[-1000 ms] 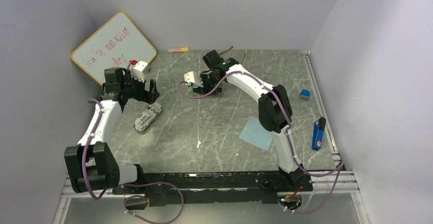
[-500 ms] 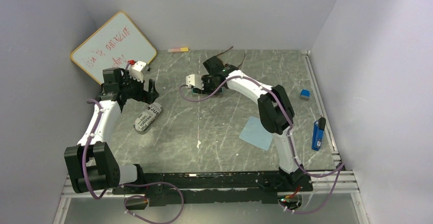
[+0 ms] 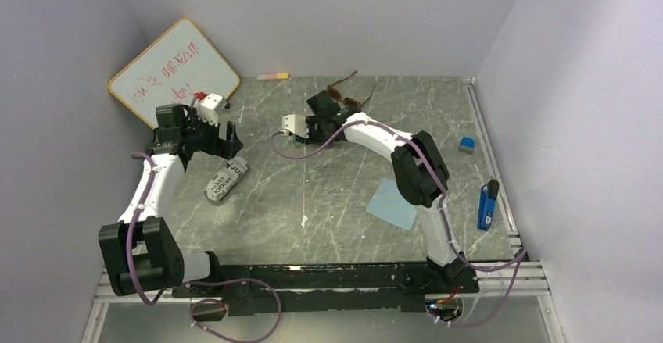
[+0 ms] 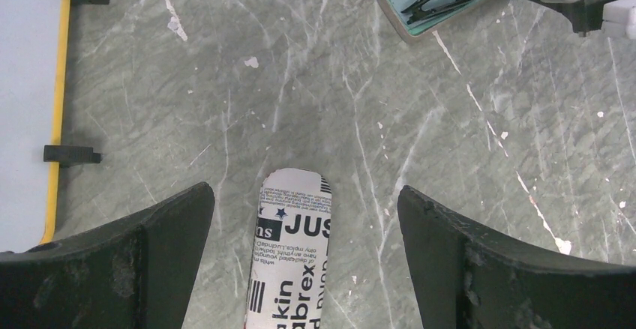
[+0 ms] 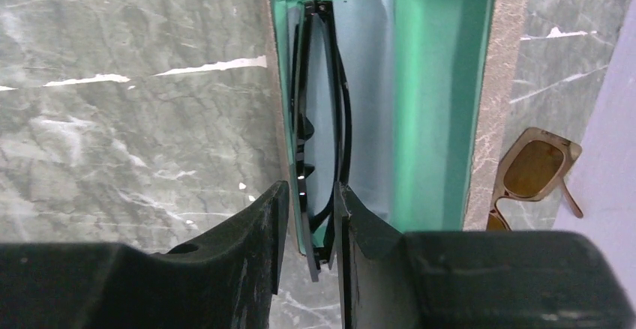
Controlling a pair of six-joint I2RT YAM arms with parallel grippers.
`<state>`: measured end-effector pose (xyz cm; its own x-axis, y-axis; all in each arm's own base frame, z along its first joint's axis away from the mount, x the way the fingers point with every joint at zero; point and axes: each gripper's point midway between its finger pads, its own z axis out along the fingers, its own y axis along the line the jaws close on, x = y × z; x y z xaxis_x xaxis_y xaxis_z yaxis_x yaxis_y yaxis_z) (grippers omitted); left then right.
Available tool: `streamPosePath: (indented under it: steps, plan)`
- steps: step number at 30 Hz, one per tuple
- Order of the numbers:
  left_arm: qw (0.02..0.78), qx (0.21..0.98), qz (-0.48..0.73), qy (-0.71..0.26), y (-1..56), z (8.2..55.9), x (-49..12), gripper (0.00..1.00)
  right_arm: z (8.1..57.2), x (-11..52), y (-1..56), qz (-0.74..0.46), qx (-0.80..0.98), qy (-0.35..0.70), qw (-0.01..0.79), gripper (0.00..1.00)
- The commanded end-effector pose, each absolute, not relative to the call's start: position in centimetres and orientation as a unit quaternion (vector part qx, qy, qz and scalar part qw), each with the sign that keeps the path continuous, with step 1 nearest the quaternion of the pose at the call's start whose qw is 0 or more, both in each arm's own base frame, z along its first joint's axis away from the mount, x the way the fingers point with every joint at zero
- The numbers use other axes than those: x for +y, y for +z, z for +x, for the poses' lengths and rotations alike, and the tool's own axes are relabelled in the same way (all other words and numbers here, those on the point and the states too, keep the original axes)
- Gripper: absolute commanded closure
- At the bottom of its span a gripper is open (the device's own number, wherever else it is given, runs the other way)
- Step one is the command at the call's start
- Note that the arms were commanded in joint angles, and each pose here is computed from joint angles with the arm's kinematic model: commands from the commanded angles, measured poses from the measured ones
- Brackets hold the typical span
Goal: Organize the sunglasses
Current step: Place the sunglasses in the sunglasses case.
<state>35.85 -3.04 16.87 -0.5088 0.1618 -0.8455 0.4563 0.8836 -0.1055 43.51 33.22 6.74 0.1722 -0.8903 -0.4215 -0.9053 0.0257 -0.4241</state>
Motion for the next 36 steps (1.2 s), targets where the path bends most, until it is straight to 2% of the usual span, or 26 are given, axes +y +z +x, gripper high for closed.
streamPosePath:
  steps: [1, 17, 31, 36]
  plan:
    - [0.471, 0.846, 0.182, -0.173, 17.5, 36.0, -3.3, 0.04, 45.1, 33.1, 10.5, -0.676, 0.642, -0.017, 0.362, 0.68]
    - [0.469, 0.846, 0.178, -0.179, 17.4, 35.9, -3.1, 0.04, 44.7, 32.5, 10.4, -0.684, 0.639, -0.027, 0.350, 0.67]
    - [0.469, 0.846, 0.175, -0.183, 17.4, 35.9, -2.9, 0.04, 47.0, 31.9, 12.3, -0.649, 0.641, -0.088, 0.400, 0.66]
    - [0.471, 0.845, 0.173, -0.183, 17.5, 35.8, -2.7, 0.04, 46.3, 32.2, 12.2, -0.659, 0.639, -0.069, 0.389, 0.66]
